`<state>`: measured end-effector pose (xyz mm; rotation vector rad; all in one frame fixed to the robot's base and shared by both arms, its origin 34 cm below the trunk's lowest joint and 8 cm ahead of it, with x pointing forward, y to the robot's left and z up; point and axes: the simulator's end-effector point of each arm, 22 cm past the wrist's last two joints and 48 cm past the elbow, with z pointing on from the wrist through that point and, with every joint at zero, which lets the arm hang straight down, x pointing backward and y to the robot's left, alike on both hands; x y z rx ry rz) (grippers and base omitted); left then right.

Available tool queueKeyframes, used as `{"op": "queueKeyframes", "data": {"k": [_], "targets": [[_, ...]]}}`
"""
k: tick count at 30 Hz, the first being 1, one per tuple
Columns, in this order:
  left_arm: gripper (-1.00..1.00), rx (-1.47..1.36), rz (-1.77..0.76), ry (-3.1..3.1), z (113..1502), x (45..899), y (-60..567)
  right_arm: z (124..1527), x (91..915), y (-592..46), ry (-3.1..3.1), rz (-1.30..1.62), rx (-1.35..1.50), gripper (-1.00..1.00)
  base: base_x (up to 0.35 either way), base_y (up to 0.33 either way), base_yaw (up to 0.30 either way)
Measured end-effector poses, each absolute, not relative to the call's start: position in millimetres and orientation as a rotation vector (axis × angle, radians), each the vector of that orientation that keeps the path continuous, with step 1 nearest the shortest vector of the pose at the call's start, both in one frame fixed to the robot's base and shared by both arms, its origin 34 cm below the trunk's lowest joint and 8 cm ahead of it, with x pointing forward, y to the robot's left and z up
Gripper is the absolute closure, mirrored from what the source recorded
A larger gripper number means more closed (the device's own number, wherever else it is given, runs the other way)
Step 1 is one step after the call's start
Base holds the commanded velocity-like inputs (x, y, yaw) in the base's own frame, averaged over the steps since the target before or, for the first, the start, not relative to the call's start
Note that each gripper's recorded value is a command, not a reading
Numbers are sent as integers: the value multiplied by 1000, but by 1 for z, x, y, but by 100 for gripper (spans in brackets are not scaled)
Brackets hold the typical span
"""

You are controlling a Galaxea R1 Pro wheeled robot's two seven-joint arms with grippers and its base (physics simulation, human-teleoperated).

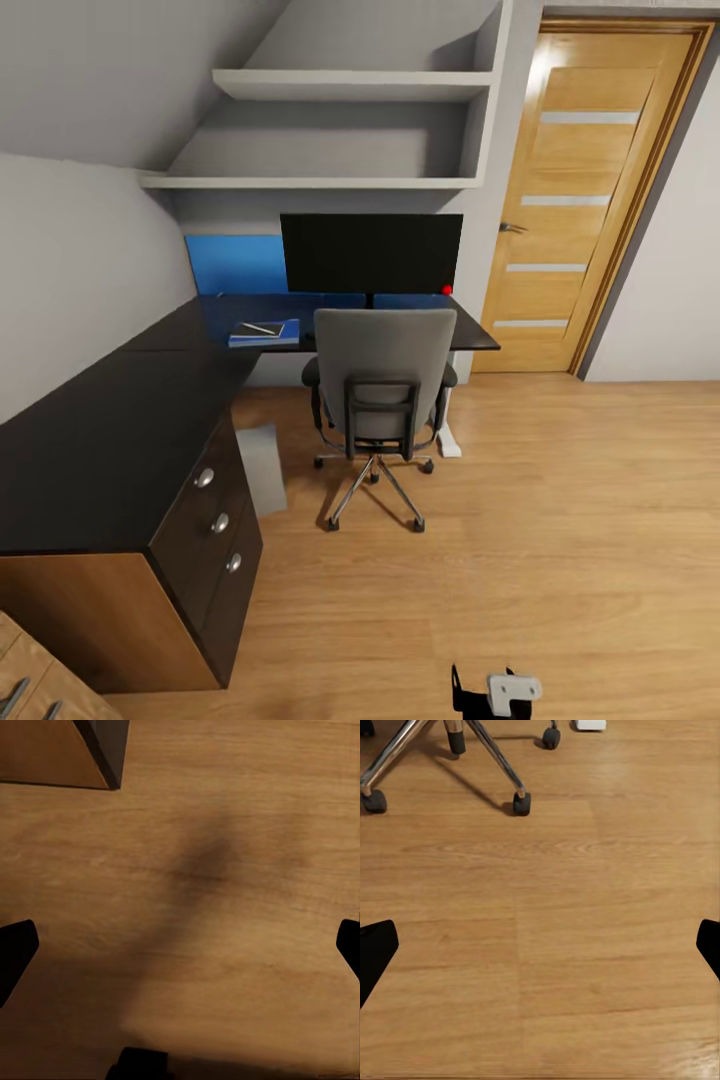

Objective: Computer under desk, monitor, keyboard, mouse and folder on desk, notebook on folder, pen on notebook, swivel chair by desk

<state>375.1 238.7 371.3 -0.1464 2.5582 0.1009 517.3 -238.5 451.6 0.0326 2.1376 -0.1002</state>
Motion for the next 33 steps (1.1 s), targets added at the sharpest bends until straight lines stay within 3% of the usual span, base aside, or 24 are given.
{"op": "queueKeyframes", "data": {"k": [8,33], "targets": [[-100,-241,211,2597,378,280,292,466,517,-241,2142,-102,33,-100,0,0,0],[-100,-274,261,2222,476,275,309,482,481,-245,2229,-118,32,-100,0,0,0]]}}
